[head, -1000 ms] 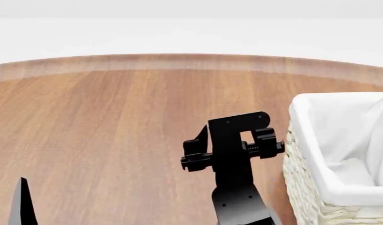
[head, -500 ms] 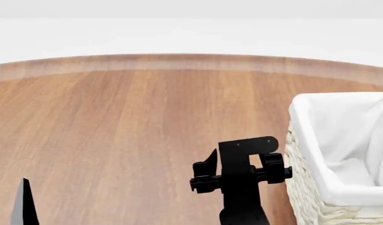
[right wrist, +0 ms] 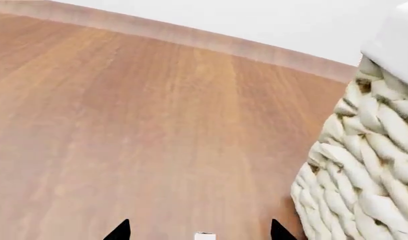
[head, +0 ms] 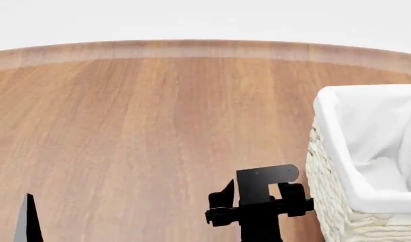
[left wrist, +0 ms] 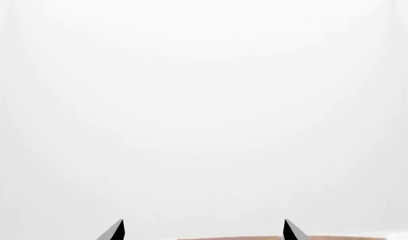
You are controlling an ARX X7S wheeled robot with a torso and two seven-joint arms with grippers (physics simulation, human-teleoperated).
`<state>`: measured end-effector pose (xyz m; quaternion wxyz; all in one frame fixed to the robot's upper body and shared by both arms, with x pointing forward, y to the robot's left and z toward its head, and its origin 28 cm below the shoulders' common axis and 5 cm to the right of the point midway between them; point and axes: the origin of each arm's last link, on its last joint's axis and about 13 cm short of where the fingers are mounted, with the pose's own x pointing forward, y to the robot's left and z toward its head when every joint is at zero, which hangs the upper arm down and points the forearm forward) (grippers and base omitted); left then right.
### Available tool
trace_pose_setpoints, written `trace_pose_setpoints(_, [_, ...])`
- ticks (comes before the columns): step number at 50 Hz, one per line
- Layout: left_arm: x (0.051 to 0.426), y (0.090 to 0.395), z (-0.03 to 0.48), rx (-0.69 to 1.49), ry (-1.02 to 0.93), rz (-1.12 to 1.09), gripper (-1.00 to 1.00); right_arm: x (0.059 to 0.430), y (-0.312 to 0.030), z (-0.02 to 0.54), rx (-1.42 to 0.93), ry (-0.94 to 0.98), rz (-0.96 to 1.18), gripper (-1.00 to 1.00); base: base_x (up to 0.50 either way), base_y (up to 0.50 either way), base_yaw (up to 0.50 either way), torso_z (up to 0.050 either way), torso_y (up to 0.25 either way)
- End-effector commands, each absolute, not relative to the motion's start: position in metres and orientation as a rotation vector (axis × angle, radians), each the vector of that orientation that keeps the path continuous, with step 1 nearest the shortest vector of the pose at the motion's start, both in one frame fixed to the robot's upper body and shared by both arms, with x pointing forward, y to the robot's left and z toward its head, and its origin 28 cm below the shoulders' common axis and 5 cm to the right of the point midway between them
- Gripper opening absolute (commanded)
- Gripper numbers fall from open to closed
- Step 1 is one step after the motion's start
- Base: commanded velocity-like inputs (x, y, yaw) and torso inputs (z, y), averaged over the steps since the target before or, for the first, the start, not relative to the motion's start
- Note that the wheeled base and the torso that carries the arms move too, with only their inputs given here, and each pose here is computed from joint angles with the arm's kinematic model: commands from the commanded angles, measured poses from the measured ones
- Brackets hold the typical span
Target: Pick up the cream cheese box, and put it in the basket.
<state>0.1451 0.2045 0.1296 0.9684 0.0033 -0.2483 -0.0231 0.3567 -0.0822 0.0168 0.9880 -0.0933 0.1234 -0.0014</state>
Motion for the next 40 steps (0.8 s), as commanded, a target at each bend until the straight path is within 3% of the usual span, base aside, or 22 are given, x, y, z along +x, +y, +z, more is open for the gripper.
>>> trace_pose_setpoints(1, [0.145, 0.204, 0.13, 0.006, -0.504, -0.053, 1.0, 0.354, -0.083, 0.013, -0.177, 0.266, -0.003, 1.0, 0.0, 0.0, 0.0, 0.0, -0.184])
trace_pose_setpoints(16, [0.143, 0.203, 0.131, 0.012, -0.502, -0.058, 1.0, 0.352, -0.084, 0.011, -0.16, 0.278, -0.009, 1.0, 0.0, 0.0, 0.0, 0.0, -0.181])
trace_pose_setpoints(40, [0.145, 0.202, 0.128, 0.013, -0.502, -0.064, 1.0, 0.345, -0.088, 0.002, -0.149, 0.318, -0.026, 1.0, 0.0, 0.0, 0.0, 0.0, -0.001])
